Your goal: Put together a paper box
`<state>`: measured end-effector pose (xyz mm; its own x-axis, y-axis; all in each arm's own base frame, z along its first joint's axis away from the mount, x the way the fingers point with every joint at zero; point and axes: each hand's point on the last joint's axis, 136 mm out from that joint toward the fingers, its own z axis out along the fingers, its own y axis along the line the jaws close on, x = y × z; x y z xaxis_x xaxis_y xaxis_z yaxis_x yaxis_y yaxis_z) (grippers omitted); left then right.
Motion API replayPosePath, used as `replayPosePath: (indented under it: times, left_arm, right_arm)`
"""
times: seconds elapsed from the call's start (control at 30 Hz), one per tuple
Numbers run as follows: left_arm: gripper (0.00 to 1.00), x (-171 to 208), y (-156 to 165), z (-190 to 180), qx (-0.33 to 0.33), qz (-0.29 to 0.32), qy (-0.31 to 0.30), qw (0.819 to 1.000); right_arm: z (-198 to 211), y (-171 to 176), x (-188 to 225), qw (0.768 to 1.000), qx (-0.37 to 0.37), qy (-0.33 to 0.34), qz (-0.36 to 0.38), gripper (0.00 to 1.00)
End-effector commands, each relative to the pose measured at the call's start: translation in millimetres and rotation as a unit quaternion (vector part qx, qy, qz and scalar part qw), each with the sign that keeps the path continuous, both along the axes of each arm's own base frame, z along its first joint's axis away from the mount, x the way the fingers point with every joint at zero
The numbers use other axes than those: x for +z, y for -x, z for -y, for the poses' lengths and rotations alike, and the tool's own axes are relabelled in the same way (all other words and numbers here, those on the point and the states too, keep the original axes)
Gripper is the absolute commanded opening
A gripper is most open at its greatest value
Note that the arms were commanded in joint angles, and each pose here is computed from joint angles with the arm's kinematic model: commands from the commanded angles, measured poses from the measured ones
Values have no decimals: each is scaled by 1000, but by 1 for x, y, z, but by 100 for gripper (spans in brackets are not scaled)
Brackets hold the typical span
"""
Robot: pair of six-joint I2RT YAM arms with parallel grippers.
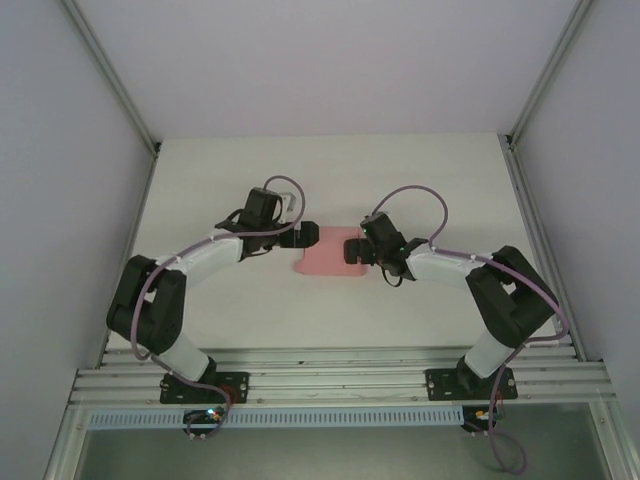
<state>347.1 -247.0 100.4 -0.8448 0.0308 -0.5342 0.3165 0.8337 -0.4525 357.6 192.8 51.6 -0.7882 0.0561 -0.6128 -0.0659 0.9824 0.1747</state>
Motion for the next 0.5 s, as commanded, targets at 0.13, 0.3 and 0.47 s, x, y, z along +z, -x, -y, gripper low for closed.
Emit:
replayPosePath:
  times: [0.13,0.3,0.47]
  left_arm:
    - [86,-22,-8,10,-16,-37,29,999]
    - [66,-32,-14,15,-16,-69,92,993]
    - [57,-40,-13,18,-19,-79,125,989]
  right_arm:
    - [3,7,-2,1000,-5,-12,-1,100]
    - [2,5,15,1000,2,-18,19,100]
    - [3,5,20,999,-5,-22,22,100]
